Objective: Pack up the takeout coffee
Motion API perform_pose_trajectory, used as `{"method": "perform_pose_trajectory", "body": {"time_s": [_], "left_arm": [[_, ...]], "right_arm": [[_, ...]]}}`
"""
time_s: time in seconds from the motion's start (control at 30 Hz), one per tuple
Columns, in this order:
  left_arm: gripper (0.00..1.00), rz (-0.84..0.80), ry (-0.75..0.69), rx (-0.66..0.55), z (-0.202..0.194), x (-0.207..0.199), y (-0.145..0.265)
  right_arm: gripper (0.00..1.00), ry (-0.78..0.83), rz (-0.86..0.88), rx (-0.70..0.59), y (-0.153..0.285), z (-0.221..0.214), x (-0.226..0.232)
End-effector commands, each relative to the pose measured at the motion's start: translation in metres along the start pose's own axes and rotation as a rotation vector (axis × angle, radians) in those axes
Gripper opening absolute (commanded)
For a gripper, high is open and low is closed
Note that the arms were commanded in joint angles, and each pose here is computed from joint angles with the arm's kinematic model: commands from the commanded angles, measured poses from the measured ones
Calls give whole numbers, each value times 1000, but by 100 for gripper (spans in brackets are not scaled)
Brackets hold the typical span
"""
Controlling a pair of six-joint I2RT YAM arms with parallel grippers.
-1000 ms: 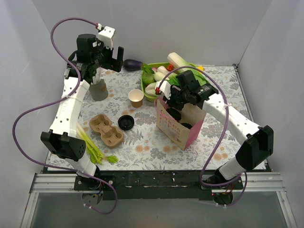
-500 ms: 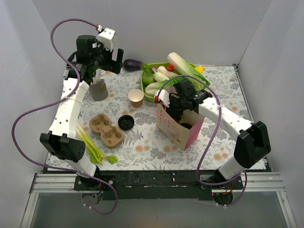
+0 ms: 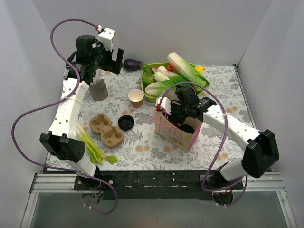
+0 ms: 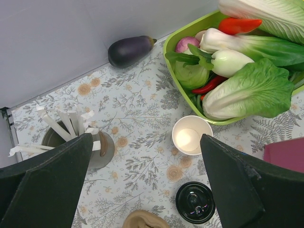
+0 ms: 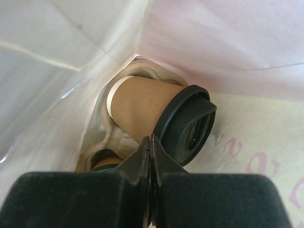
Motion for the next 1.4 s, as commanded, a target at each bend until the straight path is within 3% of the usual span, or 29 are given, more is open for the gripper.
{"method": "perform_pose_trajectory", "body": {"time_s": [0.0, 0.43, 0.97, 1.07, 1.13, 1.23, 1.3, 1.37], "left_arm": [[98, -9, -15, -54, 12, -5, 27], [98, -37, -20, -49, 14, -7, 21], [98, -111, -14, -38, 13, -15, 16], [98, -124, -7, -33, 10, -17, 20], [98, -270, -22, -40, 9, -32, 27], [98, -581, -15, -38, 10, -66, 46], [98, -688, 39, 14, 7, -90, 38], [98, -771, -44, 52, -2, -126, 31]], "right_arm": [[1, 5, 12, -8, 4, -1, 9], [4, 40, -74, -146, 55, 47, -7], [8, 37, -130, -171, 76, 64, -16], [13, 33, -129, -160, 74, 60, -14], [23, 25, -148, -141, 75, 58, -15], [27, 19, -176, -123, 87, 55, -11], [30, 25, -185, -136, 101, 54, -3], [32, 34, -181, -151, 109, 53, 5]]}}
Point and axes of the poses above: each gripper's point midway between its finger pads, its own y axis back along the fingers, its own x axis along the line the jaws close on, z = x × y, the point moved 7 cm from there along y, back along the fingers, and after that the axes turned 7 degrees about y, right-handed, at the moved point
